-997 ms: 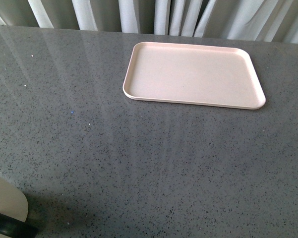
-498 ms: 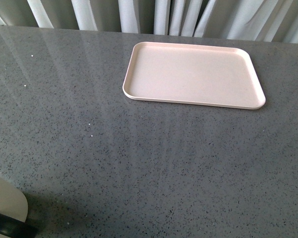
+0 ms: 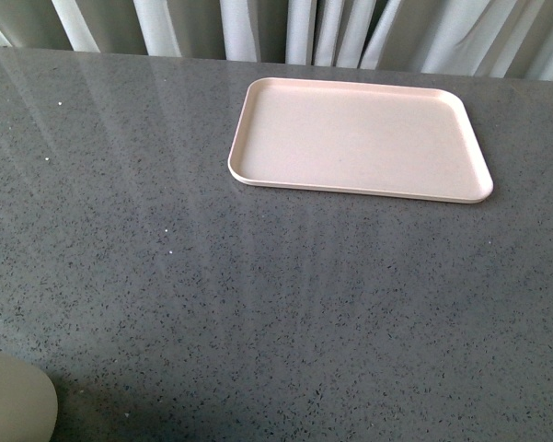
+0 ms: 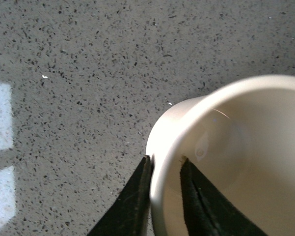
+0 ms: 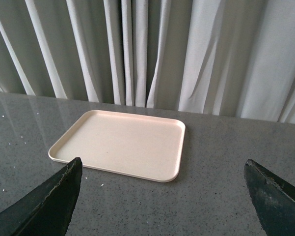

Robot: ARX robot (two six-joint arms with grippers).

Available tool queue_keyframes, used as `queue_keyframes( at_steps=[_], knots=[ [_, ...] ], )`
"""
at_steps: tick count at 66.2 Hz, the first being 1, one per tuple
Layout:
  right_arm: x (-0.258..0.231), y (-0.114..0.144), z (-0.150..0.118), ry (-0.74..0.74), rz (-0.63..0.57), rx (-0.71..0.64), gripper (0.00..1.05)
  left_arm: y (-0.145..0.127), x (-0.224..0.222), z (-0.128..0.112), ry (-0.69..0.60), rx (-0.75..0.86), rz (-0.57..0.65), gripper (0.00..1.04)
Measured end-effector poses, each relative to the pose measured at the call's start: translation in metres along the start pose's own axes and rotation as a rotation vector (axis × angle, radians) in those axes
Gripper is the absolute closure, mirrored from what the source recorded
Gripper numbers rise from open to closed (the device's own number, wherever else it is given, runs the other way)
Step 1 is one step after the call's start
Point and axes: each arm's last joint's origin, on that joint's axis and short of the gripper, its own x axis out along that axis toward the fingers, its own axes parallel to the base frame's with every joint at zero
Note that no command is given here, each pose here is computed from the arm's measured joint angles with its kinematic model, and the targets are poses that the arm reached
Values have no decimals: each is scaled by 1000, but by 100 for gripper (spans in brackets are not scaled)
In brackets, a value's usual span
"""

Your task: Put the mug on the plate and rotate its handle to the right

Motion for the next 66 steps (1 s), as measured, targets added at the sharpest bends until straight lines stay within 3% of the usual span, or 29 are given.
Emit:
queue_keyframes(
  at_steps=[5,24,44,66],
  knots=[
    [0,0,0,0,0,0,9,-12,-10,8,-18,1,-16,103],
    [0,0,0,0,0,0,9,-55,-26,88,-158,112,-73,103],
    [0,0,0,0,0,0,9,-138,31,177,-146,253,-185,103],
    [0,0,0,0,0,0,9,-145,36,182,-146,251,-191,103]
  ],
)
